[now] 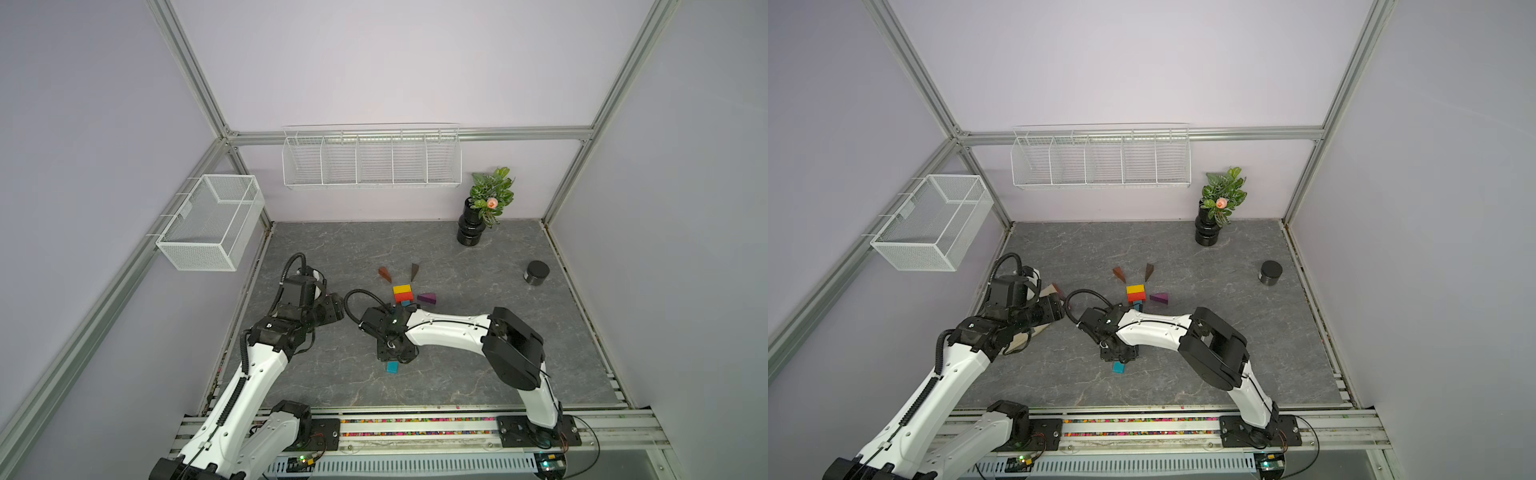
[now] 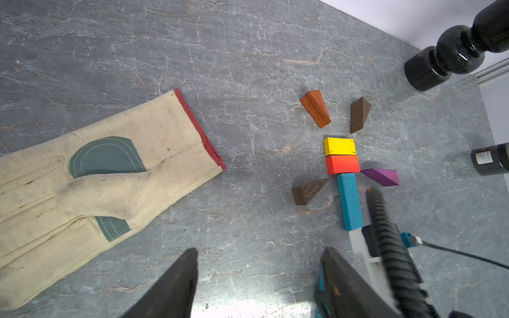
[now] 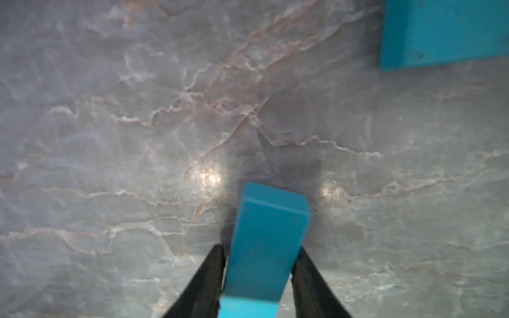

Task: Assemble a small pinwheel with building blocks
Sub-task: Assemble the building block at the center of the board.

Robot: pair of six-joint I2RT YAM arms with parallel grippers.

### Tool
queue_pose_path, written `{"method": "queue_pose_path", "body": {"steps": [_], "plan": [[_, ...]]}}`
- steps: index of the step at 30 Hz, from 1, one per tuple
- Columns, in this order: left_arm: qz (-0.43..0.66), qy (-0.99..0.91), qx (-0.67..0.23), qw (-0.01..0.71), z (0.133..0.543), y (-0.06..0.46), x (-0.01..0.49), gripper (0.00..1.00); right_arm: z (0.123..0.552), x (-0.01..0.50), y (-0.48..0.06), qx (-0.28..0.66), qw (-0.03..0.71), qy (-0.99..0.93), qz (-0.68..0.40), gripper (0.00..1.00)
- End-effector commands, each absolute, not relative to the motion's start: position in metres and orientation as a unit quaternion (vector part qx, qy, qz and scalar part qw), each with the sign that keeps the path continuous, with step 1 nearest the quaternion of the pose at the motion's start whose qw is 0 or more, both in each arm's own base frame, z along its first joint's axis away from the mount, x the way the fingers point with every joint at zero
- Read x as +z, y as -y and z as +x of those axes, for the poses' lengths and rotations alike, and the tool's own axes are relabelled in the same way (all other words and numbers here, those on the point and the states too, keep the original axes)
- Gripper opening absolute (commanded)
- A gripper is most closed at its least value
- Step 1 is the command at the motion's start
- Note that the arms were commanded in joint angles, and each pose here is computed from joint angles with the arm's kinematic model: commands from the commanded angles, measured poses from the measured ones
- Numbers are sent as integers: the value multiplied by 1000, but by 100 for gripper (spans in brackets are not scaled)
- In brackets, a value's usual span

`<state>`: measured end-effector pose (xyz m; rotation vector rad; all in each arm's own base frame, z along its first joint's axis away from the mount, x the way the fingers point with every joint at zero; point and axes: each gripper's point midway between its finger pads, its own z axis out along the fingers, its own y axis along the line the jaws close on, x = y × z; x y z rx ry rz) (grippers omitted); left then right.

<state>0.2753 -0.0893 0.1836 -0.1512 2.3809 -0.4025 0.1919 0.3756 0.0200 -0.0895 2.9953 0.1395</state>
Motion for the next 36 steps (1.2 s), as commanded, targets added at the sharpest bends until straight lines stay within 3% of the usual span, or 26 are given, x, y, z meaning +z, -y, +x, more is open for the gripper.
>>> {"method": "queue_pose_path", "body": {"steps": [1, 12, 36], "plan": [[-52, -921, -154, 354, 273, 88, 182, 73, 195, 25, -357, 33, 78, -996, -15, 35], [-70, -920, -154, 353, 278, 87, 173, 73, 221, 38, -318, 31, 91, -995, -27, 32], [-80, -916, -156, 361, 272, 84, 174, 73, 232, 22, -315, 11, 66, -995, -76, 36]]}}
